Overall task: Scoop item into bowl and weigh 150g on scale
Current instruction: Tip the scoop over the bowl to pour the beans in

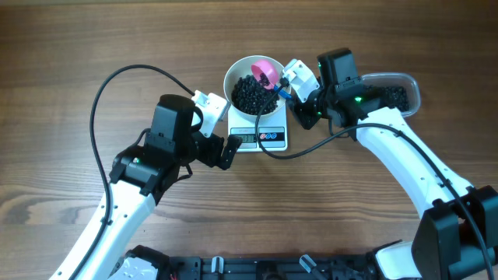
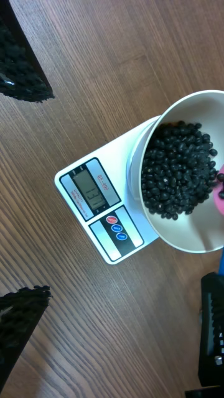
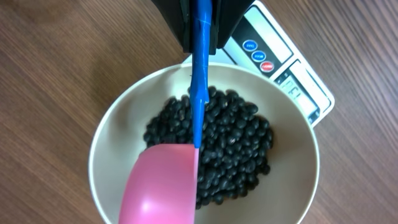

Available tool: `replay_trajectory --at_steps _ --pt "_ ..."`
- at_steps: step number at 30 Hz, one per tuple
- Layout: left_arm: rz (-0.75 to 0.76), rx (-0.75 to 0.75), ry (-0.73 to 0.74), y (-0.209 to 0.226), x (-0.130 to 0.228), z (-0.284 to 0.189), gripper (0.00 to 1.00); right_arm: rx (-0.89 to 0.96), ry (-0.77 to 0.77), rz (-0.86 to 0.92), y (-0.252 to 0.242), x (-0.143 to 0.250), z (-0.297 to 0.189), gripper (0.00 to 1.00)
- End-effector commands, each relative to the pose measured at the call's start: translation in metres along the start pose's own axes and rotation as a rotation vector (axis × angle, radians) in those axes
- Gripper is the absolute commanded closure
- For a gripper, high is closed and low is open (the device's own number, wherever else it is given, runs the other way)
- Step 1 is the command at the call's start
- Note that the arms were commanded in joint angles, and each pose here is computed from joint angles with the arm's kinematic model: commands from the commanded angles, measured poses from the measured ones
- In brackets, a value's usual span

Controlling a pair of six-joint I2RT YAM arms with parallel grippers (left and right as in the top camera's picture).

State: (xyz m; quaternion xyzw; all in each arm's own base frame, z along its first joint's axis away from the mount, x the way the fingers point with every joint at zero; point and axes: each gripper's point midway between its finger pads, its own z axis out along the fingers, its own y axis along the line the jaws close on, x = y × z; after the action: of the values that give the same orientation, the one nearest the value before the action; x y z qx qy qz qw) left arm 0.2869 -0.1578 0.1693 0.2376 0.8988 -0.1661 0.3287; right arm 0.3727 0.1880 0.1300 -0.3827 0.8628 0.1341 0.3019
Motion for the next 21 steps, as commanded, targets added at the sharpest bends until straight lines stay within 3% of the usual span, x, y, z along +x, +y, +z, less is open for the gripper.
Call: replay_trajectory --at_steps 1,21 --pt "0.011 0.012 0.012 -0.0021 0.0032 0.0029 0.0 0.004 -0.049 0.043 0.0015 -0.0143 -0.01 0.96" --pt "0.011 0.012 0.012 -0.0021 0.0032 0.0029 0.0 -0.023 -0.058 0.042 0.006 -0.0161 -0.0101 0.96"
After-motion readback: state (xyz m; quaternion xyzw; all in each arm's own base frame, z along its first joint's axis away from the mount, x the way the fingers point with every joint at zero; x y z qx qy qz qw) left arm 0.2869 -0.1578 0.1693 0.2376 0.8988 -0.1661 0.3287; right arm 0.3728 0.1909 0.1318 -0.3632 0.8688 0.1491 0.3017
